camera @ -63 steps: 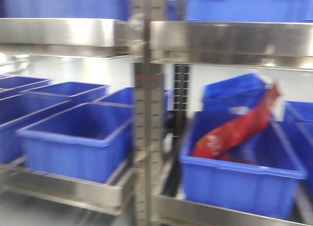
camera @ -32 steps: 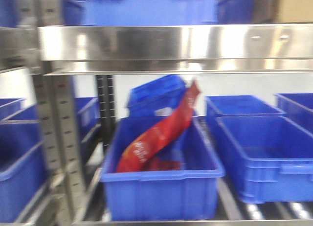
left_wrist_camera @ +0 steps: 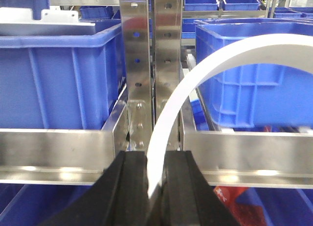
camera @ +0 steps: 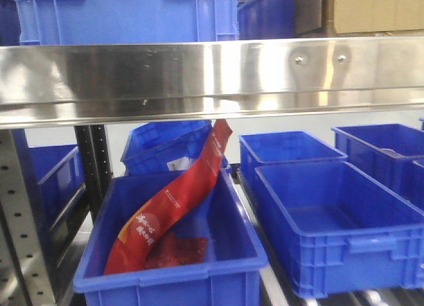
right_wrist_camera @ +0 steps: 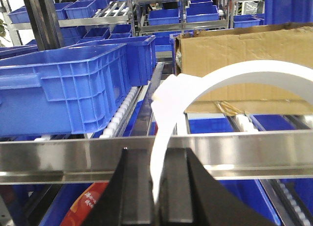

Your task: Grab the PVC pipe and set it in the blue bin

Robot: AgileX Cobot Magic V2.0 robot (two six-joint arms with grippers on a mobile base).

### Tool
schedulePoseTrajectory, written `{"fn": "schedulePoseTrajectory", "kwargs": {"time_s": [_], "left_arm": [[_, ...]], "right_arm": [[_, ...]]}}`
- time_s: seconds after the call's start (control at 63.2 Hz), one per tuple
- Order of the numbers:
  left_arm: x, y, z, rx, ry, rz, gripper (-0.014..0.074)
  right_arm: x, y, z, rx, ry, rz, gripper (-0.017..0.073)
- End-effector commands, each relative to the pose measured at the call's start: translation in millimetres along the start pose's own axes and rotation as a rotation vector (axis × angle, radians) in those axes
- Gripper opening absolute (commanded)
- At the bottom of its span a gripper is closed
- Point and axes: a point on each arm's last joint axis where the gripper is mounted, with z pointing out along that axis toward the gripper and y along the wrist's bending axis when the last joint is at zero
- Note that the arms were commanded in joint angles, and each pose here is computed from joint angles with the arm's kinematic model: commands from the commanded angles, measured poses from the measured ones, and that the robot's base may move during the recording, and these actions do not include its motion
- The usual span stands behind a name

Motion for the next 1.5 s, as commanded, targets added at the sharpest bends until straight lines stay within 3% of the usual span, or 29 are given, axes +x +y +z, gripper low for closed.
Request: {"fn": "schedulePoseTrajectory", "kwargs": {"time_s": [0.0,1.488], "left_arm": [[-2.6,-0.1,-1.2,0.0,-0.029,-0.007,-0.0111],[-2.6,-0.1,-1.2,0.0,-0.029,-0.007,-0.0111]], "right_arm": [[-1.7,-0.3,-0.1,0.001,-0.023,-0.005,-0.0168],[-1.7,-0.3,-0.1,0.001,-0.023,-0.005,-0.0168]]}}
